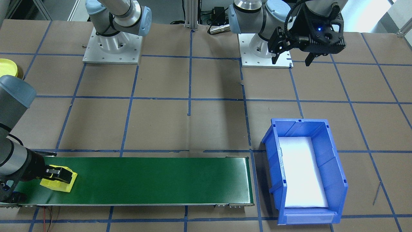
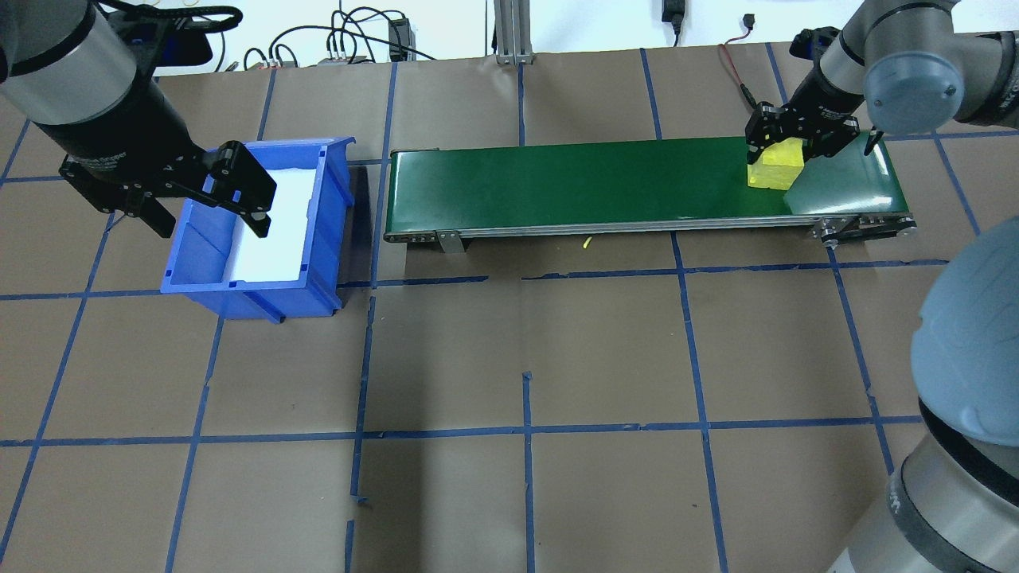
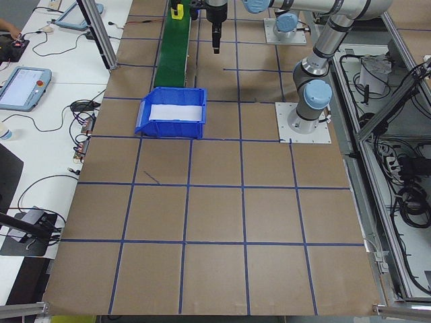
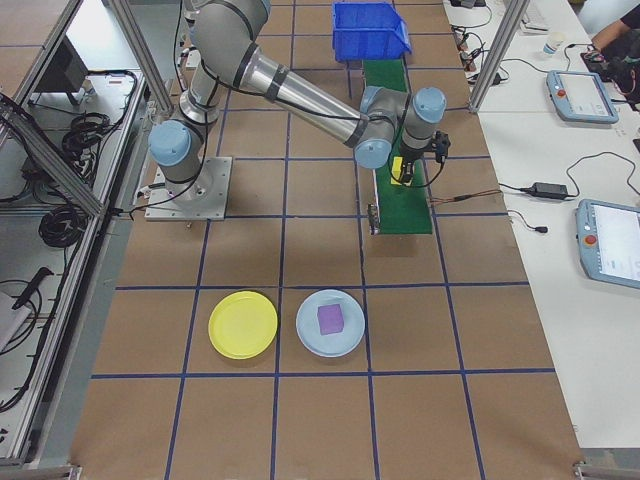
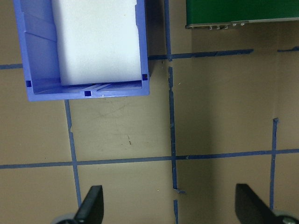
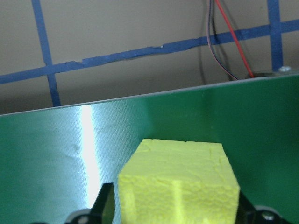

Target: Move block left to right into plate

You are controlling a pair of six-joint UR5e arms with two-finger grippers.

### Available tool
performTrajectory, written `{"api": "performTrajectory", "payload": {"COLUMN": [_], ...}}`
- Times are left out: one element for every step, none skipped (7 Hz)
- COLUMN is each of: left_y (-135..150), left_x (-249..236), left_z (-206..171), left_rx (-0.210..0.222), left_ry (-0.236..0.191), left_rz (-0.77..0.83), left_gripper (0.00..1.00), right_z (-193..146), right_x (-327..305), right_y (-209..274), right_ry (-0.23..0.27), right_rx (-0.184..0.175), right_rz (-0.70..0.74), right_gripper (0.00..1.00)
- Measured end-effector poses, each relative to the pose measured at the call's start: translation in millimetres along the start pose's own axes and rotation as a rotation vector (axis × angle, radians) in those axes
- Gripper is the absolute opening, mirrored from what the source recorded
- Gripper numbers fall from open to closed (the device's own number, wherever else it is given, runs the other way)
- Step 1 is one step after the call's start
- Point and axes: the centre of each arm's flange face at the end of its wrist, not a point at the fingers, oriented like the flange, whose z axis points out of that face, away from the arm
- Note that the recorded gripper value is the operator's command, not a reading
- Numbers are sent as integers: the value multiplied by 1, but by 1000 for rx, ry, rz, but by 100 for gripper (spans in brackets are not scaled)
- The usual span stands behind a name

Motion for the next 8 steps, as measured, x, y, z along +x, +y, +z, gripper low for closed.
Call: {"api": "performTrajectory", "payload": {"left_y": [0, 0, 0, 0, 0, 0, 0, 0], "left_x": [0, 0, 0, -1, -1, -1, -1, -1], "left_z": [0, 0, 0, 0, 0, 0, 0, 0], "left_rx": [0, 0, 0, 0, 0, 0, 0, 0], "left_ry": [0, 0, 0, 0, 0, 0, -1, -1], "left_rz": [0, 0, 0, -1, -1, -2, -2, -2], "left_gripper": [100, 100, 100, 100, 100, 100, 100, 100], "right_z": [-9, -25, -44, -60, -68, -71, -74, -78], "right_x": [4, 12, 31, 68, 122, 184, 246, 303], "right_y": [1, 5, 13, 24, 37, 56, 84, 120], "right_ry": [37, 98, 153, 181, 183, 169, 148, 128], "right_rx": [8, 15, 5, -23, -54, -79, -96, -107], "right_rz": [-15, -52, -91, -123, -152, -165, -171, -179], "right_gripper": [29, 30, 30, 30, 30, 31, 32, 32]}}
